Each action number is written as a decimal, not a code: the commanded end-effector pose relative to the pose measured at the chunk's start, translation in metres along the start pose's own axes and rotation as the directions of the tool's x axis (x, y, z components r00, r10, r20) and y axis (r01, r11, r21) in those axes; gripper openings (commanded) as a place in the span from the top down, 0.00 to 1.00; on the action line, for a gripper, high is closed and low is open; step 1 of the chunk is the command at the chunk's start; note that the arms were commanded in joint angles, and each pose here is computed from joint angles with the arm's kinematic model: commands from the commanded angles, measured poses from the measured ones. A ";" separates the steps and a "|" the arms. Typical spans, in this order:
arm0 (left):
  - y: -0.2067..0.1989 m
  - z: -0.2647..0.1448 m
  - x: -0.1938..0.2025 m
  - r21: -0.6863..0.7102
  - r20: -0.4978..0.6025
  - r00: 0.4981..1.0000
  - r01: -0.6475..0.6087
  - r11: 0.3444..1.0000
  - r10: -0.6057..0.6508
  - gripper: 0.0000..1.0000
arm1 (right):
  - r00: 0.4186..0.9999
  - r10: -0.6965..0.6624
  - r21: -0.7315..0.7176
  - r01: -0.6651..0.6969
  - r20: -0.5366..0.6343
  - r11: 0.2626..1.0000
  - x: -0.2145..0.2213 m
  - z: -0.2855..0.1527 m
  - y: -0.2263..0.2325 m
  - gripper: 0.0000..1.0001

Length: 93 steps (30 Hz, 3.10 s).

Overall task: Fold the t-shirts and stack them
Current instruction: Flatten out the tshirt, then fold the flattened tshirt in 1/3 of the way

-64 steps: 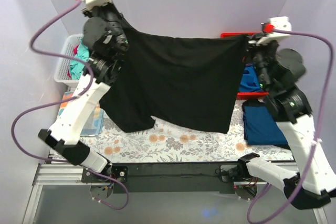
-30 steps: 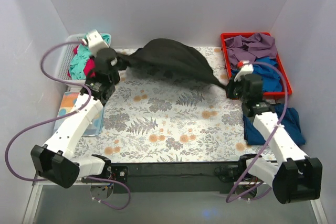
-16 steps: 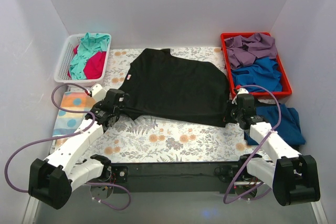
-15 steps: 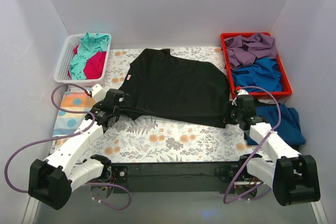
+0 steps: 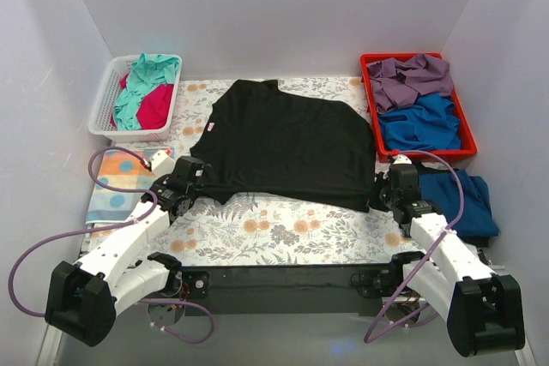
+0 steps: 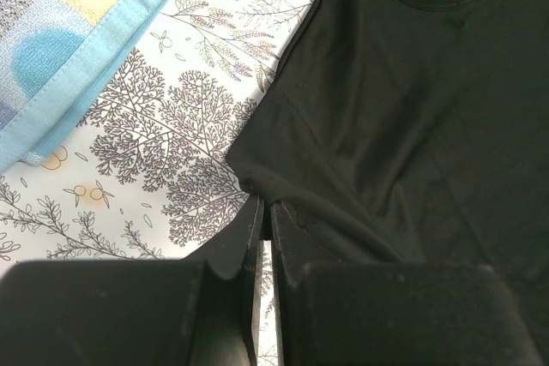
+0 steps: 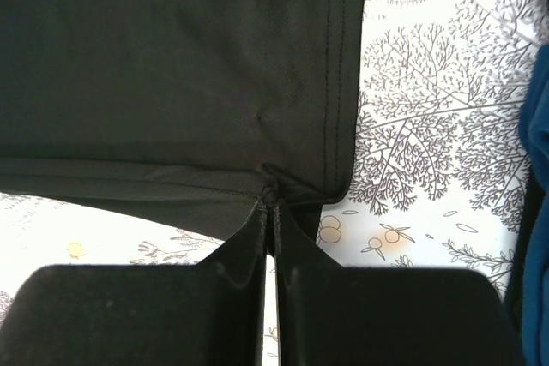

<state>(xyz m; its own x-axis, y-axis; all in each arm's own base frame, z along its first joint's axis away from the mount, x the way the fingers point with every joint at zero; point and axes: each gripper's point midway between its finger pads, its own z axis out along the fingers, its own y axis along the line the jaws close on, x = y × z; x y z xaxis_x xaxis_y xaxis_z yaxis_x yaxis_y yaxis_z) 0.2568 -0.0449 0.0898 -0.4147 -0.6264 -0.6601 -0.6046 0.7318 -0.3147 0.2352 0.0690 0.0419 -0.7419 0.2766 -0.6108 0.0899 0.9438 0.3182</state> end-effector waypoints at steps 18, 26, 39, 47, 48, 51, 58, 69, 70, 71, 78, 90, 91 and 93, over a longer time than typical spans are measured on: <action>-0.089 -0.017 -0.091 0.115 0.206 0.978 0.014 0.993 -0.037 1.00 | 0.970 -0.011 -0.035 0.020 0.243 0.999 -0.088 -0.036 0.028 0.99; -0.086 -0.037 -0.103 0.155 0.229 0.971 0.031 0.988 -0.066 1.00 | 0.956 -0.027 -0.106 0.060 0.294 0.993 -0.105 -0.064 0.046 0.99; -0.042 -0.083 -0.110 0.187 0.239 0.961 0.095 0.978 -0.139 1.00 | 0.974 -0.010 -0.179 0.051 0.226 0.983 -0.060 -0.100 0.048 0.99; -0.018 -0.102 -0.114 0.182 0.254 0.951 0.130 0.975 -0.175 1.00 | 0.976 0.001 -0.218 0.047 0.216 0.975 -0.050 -0.118 0.052 0.99; -0.016 -0.103 -0.115 0.181 0.255 0.951 0.131 0.975 -0.175 1.00 | 0.978 0.000 -0.219 0.047 0.209 0.974 -0.048 -0.120 0.053 0.99; -0.019 -0.104 -0.115 0.193 0.252 0.952 0.128 0.973 -0.175 1.00 | 0.979 0.003 -0.225 0.044 0.203 0.973 -0.046 -0.120 0.053 0.99; -0.055 -0.078 -0.111 0.193 0.228 0.967 0.071 0.979 -0.115 1.00 | 0.977 0.002 -0.161 0.033 0.212 0.986 -0.052 -0.104 0.042 0.99; -0.113 -0.020 -0.109 0.148 0.237 0.971 -0.004 0.989 -0.031 1.00 | 0.979 0.007 -0.090 0.012 0.205 0.996 -0.070 -0.067 0.035 0.99; -0.116 -0.016 -0.108 0.145 0.235 0.972 -0.011 0.989 -0.024 1.00 | 0.982 0.009 -0.082 0.007 0.187 0.997 -0.068 -0.061 0.033 0.99; -0.117 -0.012 -0.106 0.138 0.233 0.972 -0.015 0.990 -0.018 1.00 | 0.985 0.007 -0.076 0.006 0.174 0.997 -0.063 -0.055 0.031 0.99; -0.124 0.018 -0.090 0.085 0.204 0.978 -0.052 0.995 0.034 1.00 | 0.994 0.016 -0.053 -0.010 0.108 0.999 -0.050 -0.024 0.024 0.99; -0.151 0.050 -0.080 0.096 0.197 0.973 -0.143 0.985 0.122 1.00 | 0.998 0.015 -0.027 -0.014 0.059 1.000 -0.046 0.000 0.020 0.99; -0.154 0.051 -0.081 0.103 0.202 0.969 -0.163 0.981 0.140 1.00 | 0.998 0.017 -0.026 -0.016 0.056 1.000 -0.045 0.001 0.019 0.99; -0.165 0.051 -0.086 0.126 0.213 0.966 -0.177 0.976 0.147 1.00 | 0.999 0.016 -0.020 -0.014 0.050 1.000 -0.043 0.003 0.018 0.99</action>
<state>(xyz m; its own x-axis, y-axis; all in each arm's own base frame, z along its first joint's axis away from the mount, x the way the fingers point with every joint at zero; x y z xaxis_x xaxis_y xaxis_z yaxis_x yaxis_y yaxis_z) 0.3993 -0.0870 0.1274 -0.4110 -0.4591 -0.7876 -0.5014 0.8353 -0.2253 0.2572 0.0765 0.0644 -0.7436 0.2854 -0.6047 0.0846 0.9372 0.3384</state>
